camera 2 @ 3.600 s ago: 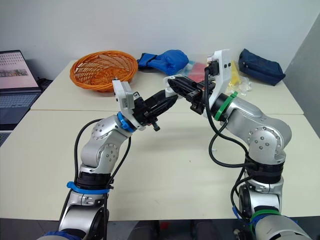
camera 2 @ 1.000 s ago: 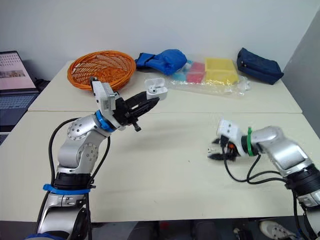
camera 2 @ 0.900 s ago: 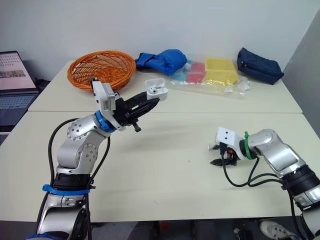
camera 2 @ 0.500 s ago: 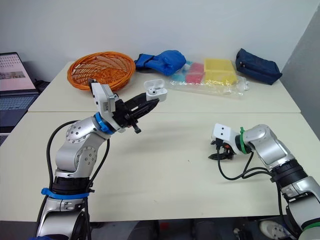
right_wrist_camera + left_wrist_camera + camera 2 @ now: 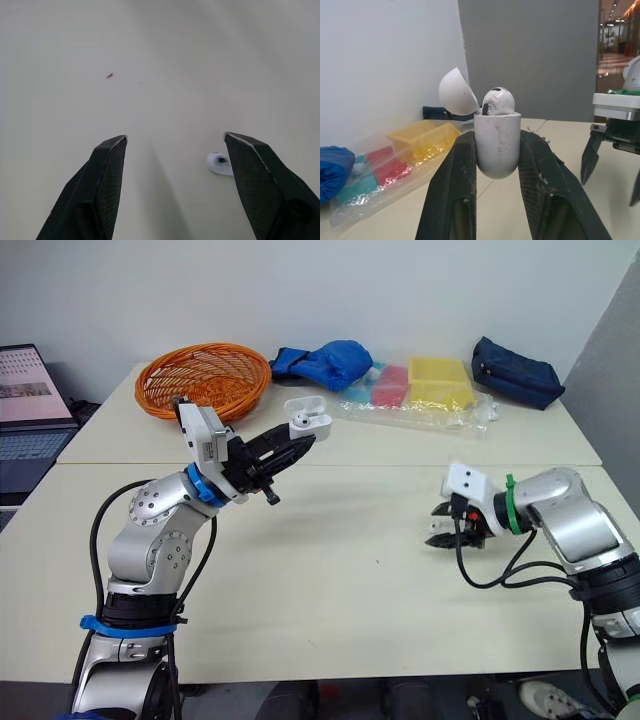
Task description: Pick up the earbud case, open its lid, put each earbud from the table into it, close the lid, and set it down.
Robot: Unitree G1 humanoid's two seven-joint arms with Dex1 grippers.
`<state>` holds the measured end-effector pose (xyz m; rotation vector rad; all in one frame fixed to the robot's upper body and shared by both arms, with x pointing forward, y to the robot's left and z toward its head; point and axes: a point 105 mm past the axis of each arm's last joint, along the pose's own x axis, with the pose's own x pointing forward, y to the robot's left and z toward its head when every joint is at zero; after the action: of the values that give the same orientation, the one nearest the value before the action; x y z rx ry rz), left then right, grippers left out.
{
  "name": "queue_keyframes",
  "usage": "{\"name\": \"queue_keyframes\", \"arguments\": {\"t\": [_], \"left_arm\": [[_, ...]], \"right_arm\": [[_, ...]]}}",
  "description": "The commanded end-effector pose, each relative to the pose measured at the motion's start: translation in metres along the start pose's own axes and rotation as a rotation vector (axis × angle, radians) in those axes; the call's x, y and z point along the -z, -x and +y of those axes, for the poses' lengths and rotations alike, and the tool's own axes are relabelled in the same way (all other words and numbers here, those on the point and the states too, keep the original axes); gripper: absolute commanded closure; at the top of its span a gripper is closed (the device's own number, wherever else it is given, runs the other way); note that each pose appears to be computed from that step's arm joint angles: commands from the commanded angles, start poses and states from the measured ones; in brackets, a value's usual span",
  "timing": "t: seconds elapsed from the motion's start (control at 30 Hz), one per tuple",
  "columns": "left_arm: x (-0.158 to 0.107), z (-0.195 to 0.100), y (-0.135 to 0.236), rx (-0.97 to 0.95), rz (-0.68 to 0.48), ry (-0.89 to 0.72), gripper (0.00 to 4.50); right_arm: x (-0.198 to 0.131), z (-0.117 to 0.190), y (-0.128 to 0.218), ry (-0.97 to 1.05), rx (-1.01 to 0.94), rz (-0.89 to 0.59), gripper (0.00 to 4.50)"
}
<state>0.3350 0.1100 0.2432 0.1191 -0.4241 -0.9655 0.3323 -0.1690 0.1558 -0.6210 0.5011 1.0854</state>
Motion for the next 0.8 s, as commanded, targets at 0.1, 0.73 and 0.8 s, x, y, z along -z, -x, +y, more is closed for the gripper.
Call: {"name": "queue_keyframes", "arguments": {"t": [0.1,0.73,0.8], "left_arm": [[-0.018,0.002,-0.007,0.019,-0.056,-0.049,3.7],[-0.016,-0.002,-0.011,0.04,-0.063,-0.041,3.7],[-0.016,-0.001,-0.012,0.037,-0.065,-0.043,3.7]], "right_arm": [[0.005,-0.012,-0.007,0.032,0.048,-0.008,1.28],[0.015,-0.022,-0.026,0.394,-0.268,0.035,1.28],[0.011,-0.027,-0.032,0.389,-0.272,0.048,1.28]]}}
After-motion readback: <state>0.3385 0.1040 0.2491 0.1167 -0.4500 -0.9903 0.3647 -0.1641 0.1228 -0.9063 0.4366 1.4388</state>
